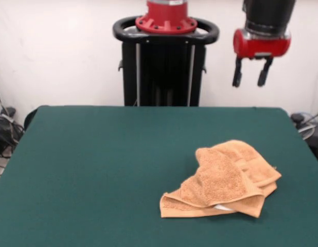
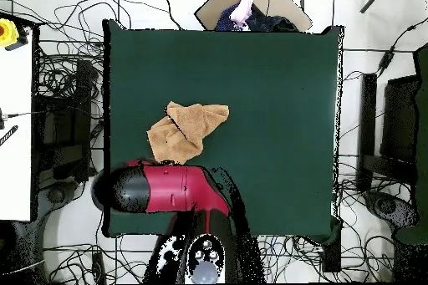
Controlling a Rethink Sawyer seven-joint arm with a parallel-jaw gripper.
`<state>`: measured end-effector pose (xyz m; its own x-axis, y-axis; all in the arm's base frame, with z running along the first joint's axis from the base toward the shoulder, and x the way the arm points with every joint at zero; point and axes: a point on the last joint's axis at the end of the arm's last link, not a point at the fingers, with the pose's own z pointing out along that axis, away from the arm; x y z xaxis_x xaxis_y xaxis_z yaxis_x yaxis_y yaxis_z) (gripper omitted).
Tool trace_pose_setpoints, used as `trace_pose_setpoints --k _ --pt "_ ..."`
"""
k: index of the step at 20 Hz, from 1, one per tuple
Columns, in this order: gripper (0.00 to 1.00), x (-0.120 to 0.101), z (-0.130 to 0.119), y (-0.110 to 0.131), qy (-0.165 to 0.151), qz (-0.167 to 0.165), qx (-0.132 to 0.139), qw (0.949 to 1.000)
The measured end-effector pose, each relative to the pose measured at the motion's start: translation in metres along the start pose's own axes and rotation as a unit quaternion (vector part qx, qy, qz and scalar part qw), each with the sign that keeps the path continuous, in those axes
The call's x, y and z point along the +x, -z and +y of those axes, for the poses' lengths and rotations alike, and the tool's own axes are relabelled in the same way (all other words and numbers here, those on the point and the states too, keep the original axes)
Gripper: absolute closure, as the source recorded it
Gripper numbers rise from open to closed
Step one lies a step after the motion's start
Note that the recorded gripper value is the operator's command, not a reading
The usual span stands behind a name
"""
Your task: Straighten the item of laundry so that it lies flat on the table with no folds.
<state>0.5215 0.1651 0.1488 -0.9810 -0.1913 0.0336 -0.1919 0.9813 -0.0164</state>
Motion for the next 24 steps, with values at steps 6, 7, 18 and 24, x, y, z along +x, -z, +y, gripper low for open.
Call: trace_pose_setpoints --k 6,7,18,24 --pt "0.0 -0.026 -0.005 -0.025 -0.008 -0.004 0.016 0.9998" --pt "0.0 -0.028 -0.007 -0.027 -0.01 -0.004 0.018 0.9998" --pt "0.0 -0.081 -0.039 -0.04 -0.055 -0.029 0.043 0.9971" --pt "0.0 -0.104 -0.045 -0.044 -0.099 -0.042 0.046 0.9932"
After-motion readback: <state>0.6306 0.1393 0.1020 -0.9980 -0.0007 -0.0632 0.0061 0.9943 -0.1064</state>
